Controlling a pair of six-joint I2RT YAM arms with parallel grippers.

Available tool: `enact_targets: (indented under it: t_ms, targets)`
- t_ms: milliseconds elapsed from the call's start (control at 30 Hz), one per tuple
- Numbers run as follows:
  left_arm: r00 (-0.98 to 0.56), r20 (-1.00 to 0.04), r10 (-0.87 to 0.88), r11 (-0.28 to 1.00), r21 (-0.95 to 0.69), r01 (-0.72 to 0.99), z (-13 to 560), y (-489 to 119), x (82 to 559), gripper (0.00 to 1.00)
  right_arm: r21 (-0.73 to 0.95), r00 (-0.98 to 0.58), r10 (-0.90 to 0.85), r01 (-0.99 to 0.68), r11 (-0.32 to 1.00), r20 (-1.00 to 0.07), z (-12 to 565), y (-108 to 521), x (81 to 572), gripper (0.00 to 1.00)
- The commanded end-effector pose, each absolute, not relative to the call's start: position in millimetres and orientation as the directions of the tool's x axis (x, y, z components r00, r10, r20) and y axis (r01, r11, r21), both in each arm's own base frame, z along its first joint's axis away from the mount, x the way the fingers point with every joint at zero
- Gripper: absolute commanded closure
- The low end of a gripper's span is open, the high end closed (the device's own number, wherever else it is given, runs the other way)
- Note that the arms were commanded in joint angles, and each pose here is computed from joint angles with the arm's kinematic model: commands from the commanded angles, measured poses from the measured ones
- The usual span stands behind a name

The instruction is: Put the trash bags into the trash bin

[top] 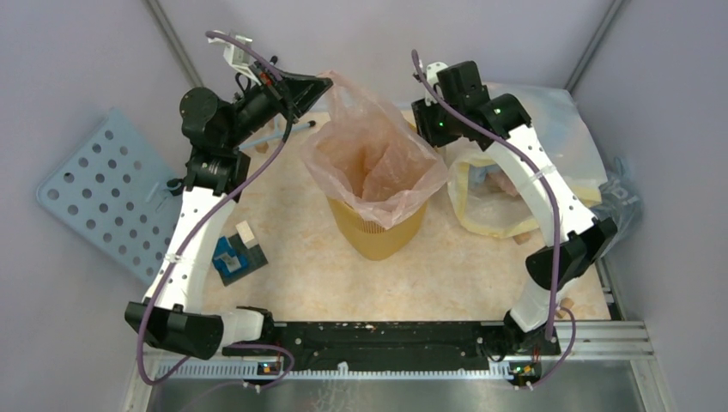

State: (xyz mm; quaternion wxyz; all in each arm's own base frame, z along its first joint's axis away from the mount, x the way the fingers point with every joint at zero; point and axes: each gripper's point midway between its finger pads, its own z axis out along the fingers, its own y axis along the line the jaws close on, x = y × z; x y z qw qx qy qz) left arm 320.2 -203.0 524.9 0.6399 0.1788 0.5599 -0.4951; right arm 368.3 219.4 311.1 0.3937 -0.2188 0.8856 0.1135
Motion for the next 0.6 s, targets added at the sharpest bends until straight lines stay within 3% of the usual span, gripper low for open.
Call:
enact_targets:
  t_ms: [0,333,567]
  targets:
    - [-0.098,-0.898,-0.429,0.441,-0.303,0.845,531,-204,316,1.0,-0.023,-0.532,-0.271,-0.426,0.904,-0.802,338,216,382,0.56]
    - [-0.04,-0.913,-0.405,0.503,-0.26,0.824,541,-199,327,1.0,-0.067,-0.4,-0.168,-0.256,0.964,-0.901,413,183,388,0.34]
    - [-0.009,-0.934,-0.358,0.581,-0.23,0.781,543,-192,344,1.0,0.071,-0.328,-0.041,-0.322,0.944,-0.944,456,184,346,0.28]
